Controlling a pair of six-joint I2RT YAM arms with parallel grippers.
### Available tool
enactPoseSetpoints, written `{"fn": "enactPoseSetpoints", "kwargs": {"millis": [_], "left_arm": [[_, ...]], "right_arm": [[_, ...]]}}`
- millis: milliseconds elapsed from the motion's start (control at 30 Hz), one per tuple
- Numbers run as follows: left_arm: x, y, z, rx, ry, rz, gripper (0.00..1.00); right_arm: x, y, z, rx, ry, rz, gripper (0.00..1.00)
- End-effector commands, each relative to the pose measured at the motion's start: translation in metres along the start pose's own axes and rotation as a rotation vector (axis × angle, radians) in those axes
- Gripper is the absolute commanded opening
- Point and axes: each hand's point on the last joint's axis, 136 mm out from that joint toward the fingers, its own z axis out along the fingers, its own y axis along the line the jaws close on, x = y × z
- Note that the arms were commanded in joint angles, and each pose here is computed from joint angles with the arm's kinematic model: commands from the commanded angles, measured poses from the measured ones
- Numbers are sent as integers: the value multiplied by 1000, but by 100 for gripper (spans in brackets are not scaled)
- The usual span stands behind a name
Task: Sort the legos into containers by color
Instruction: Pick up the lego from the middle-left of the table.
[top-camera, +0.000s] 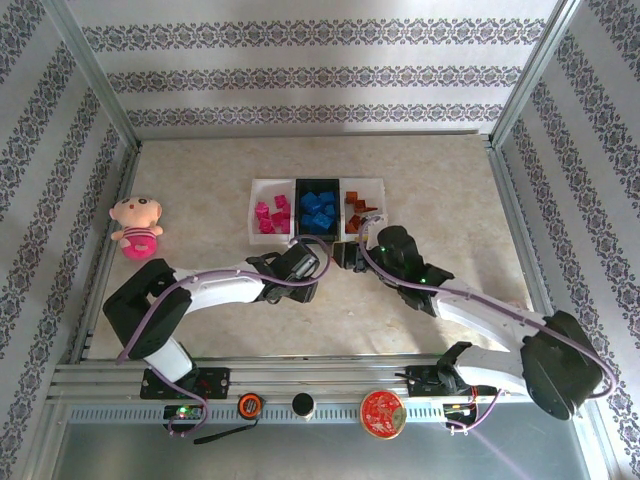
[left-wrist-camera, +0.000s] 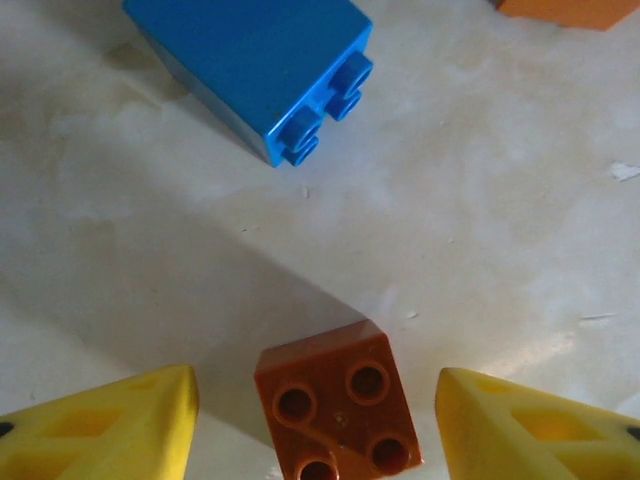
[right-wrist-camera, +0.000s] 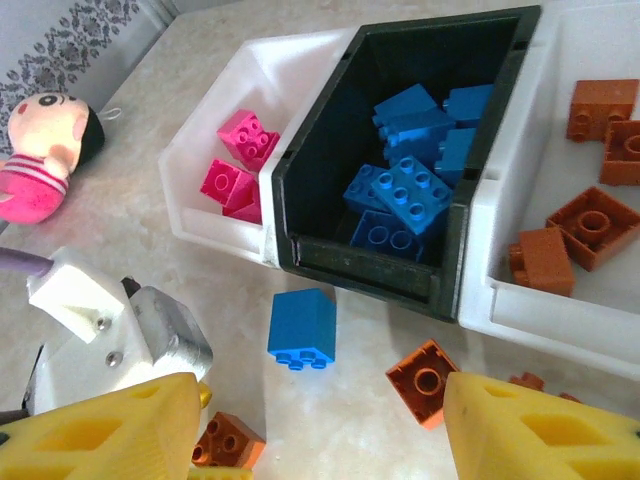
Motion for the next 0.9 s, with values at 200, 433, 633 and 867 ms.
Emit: {"fn": "enactPoseSetpoints", "kwargs": {"millis": [200, 433, 633, 867], "left_arm": [[-2, -8, 10, 13, -2, 2, 43], [-29, -32, -14, 135, -74, -18, 32], [-100, -61, -43, 272, -207, -48, 32], [-188, -86, -45, 387, -298, -73, 31]], "right_arm": [[-5, -18, -27, 60, -74, 23, 67], [-5, -34, -49, 123, -150, 56, 68], [0, -46, -61, 159, -180, 86, 68], [2, -49, -73, 169, -200, 102, 68]]}}
